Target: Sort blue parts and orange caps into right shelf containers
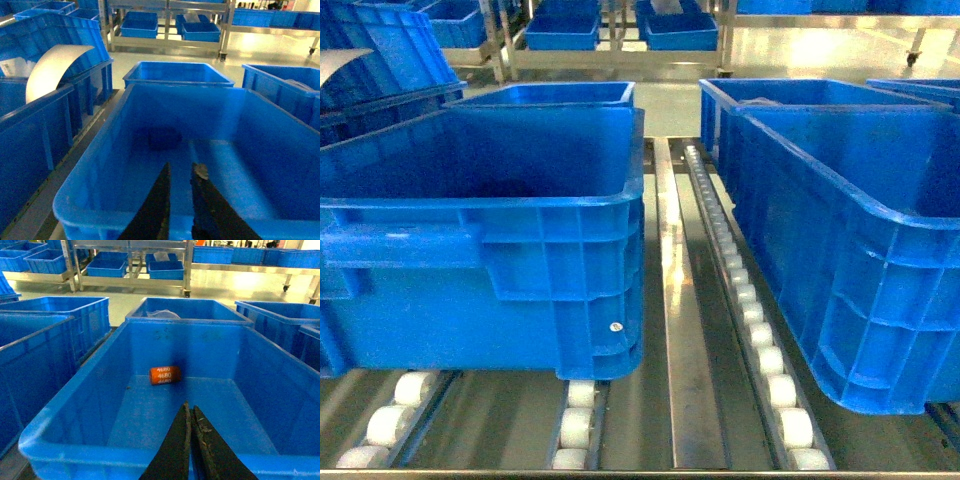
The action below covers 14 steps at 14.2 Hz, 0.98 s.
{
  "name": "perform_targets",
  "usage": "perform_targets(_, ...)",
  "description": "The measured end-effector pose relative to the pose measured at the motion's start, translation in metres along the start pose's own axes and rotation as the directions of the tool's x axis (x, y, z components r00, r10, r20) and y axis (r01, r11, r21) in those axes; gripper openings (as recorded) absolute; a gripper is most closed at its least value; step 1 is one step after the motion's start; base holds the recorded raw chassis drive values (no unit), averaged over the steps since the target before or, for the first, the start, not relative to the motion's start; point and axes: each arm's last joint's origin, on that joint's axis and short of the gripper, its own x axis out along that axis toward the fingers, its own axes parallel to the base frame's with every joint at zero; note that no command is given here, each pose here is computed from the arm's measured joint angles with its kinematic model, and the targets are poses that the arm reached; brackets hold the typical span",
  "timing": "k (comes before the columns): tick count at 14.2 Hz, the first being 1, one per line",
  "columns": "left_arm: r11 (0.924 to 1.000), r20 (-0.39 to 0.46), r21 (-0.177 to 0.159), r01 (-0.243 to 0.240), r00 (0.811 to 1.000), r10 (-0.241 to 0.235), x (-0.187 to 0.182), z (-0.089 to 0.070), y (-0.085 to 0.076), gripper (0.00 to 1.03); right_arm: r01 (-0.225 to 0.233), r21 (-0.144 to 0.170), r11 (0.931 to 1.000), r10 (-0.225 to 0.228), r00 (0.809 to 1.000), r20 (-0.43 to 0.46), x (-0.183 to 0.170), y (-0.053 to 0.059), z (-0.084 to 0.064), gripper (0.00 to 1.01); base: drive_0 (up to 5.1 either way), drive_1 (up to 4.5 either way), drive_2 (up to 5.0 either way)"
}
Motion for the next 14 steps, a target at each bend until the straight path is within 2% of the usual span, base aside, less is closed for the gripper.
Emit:
perform_targets(1, 1.0, 0.005, -0.001, 0.0, 1.0, 0.0, -0.011, -0.003, 0.0, 0.01, 0.0, 0.002, 1.0, 0.0, 1.0, 0.0, -0.01, 0.0, -0.003, 0.02, 0.0, 0.0, 0.0)
perform_targets(5, 1.0, 0.0, 0.001, 0.0, 1.0, 0.0, -0.048, -0.014, 0.0, 0.02, 0.0, 0.004, 1.0, 0.0, 1.0, 0.019, -0.042, 0.0, -0.011, 0.02, 0.0, 0.0, 0.0)
perform_targets(6, 1.0, 0.003, 0.001, 0.0, 1.0, 0.0, -0.055, -0.015, 0.0, 0.02, 0.0, 0.004, 1.0, 0.0, 1.0, 0.013, -0.047, 0.0, -0.016, 0.02, 0.0, 0.0, 0.0)
perform_targets(7, 1.0, 0.001, 0.001, 0.0, 1.0, 0.0, -0.062, -0.017, 0.0, 0.02, 0.0, 0.004, 1.0, 0.0, 1.0, -0.031, -0.054, 0.0, -0.024, 0.02, 0.0, 0.0, 0.0)
perform_targets(8, 1.0, 0.038, 0.001, 0.001, 0.999, -0.001, -0.068, -0.02, 0.0, 0.02, 0.0, 0.004, 1.0, 0.0, 1.0, -0.018, -0.06, 0.0, -0.023, 0.02, 0.0, 0.0, 0.0)
perform_targets(10, 1.0, -0.032, 0.001, -0.001, 0.999, 0.001, -0.08, -0.034, 0.001, 0.02, 0.0, 0.004, 1.0, 0.0, 1.0, 0.003, -0.068, 0.0, -0.018, 0.02, 0.0, 0.0, 0.0)
perform_targets(12, 1.0, 0.008, 0.001, 0.0, 1.0, 0.0, -0.088, -0.027, 0.001, 0.02, 0.0, 0.004, 1.0, 0.0, 1.0, 0.004, -0.076, 0.0, -0.018, 0.02, 0.0, 0.0, 0.0)
perform_targets(14, 1.0, 0.007, 0.001, 0.0, 1.0, 0.0, -0.089, -0.027, 0.001, 0.02, 0.0, 0.004, 1.0, 0.0, 1.0, 0.007, -0.077, 0.0, -0.017, 0.02, 0.0, 0.0, 0.0)
